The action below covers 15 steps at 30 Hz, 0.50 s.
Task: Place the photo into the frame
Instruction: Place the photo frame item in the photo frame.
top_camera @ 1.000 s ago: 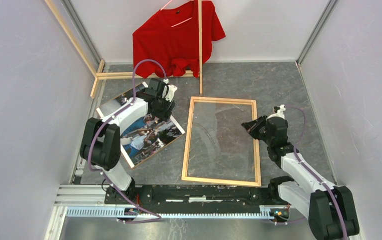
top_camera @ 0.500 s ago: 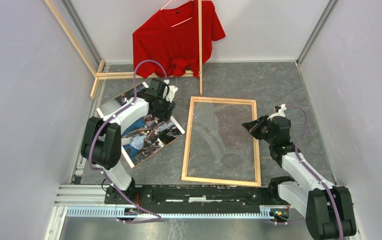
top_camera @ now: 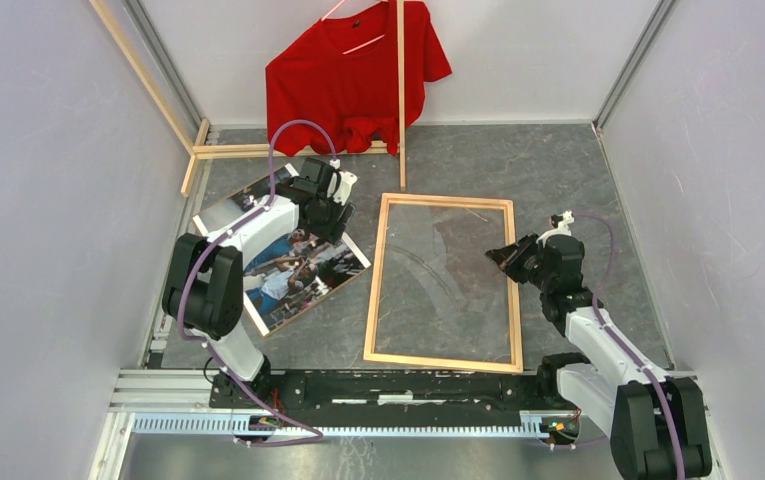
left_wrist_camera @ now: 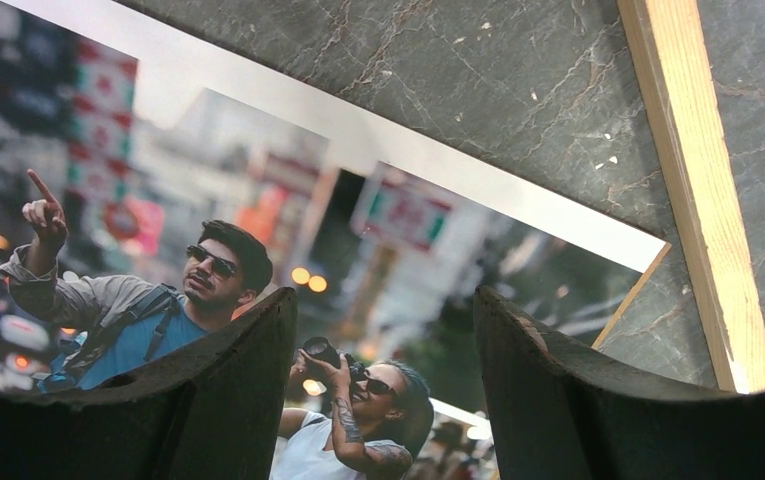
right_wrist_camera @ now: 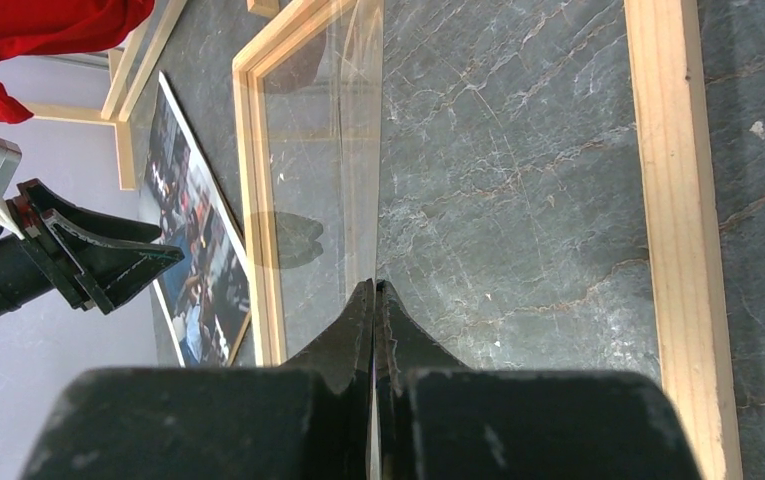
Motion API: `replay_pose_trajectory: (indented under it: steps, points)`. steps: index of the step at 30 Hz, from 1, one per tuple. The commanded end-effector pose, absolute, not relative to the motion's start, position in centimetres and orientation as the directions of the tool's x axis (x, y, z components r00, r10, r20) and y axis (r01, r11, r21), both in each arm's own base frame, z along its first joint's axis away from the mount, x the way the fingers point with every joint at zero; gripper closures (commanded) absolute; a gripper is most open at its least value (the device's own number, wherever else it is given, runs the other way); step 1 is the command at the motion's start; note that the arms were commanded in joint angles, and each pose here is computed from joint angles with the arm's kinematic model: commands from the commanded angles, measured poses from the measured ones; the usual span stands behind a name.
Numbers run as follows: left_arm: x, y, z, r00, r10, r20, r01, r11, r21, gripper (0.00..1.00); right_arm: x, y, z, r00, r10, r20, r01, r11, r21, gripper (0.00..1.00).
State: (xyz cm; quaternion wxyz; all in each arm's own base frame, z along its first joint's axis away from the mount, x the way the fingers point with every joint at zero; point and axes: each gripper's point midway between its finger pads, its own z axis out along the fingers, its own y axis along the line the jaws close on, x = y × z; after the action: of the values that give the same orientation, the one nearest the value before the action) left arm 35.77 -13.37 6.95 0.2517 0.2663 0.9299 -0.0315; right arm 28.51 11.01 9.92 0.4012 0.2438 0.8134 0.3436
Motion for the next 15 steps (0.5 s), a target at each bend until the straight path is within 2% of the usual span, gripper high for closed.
replay_pose_trajectory:
  steps: [1,15]
  points:
    - [37.1,-13.9,8.2,-0.706,0.466,-0.532,0.500,0.861,0.091,0.28,28.5,11.0,10.7,-0.546,0.659,-0.517,0.079,0.655,0.752,1.00]
    - [37.1,-14.0,8.5,-0.703,0.467,-0.536,0.501,0.861,0.093,0.28,28.7,9.8,10.8,-0.512,0.673,-0.533,0.107,0.666,0.738,1.00]
